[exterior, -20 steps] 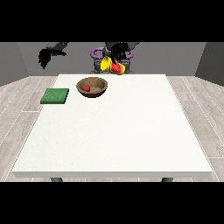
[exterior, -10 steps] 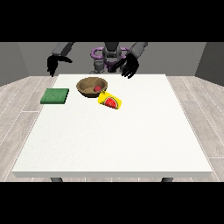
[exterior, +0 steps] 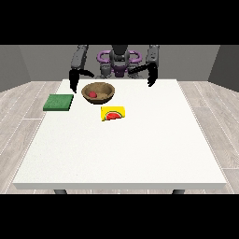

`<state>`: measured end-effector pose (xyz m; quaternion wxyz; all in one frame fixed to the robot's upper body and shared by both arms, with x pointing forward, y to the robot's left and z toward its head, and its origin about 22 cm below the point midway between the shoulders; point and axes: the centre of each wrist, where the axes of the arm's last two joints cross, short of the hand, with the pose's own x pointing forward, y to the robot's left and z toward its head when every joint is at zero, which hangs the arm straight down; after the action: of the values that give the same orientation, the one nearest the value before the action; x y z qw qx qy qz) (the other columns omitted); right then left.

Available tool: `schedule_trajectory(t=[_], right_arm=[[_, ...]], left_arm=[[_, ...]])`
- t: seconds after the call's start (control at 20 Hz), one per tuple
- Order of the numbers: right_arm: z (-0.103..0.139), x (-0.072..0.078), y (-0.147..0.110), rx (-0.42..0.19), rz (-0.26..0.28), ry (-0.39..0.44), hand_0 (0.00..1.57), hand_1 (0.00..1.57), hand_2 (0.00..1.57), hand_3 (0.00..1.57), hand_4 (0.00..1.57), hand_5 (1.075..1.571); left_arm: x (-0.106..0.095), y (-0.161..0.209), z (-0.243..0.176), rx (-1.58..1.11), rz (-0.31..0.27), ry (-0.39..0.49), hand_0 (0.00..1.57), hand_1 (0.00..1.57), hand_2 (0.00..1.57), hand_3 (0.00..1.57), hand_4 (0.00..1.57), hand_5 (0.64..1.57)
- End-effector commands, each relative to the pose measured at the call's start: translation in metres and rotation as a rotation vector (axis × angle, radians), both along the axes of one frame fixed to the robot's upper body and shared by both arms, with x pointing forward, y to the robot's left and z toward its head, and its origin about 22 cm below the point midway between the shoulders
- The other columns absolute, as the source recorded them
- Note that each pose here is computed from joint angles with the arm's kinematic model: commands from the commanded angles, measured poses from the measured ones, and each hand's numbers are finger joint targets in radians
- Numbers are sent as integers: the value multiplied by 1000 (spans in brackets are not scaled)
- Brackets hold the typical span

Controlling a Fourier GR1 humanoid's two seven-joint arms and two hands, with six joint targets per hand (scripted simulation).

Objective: Pick the cup and pour the ball into the bowl, then pick the bowl and place it on the pad

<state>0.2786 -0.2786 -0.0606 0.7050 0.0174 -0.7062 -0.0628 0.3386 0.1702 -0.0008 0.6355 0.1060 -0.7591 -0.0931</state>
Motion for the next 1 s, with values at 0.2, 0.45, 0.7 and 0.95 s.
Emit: schedule_trajectory(t=[0.2,0.45,0.7,0.95], right_arm=[[-17,15,14,18,-15,26,0,0,0,0,257,1567],[-20,26,-10,10,-87,0,0,0,0,0,189,1563],[-51,6,20,14,-40,59,0,0,0,0,93,1563],[-52,14,35,50,-29,39,0,0,0,0,139,1565]], left_arm=[[-8,42,-7,-65,-26,-22,0,0,0,0,0,1565],[-11,45,9,-66,-76,-52,0,0,0,0,0,1566],[-15,64,10,-54,-37,-32,0,0,0,0,0,1566],[-19,82,1,-57,-37,-67,0,0,0,0,0,1566]])
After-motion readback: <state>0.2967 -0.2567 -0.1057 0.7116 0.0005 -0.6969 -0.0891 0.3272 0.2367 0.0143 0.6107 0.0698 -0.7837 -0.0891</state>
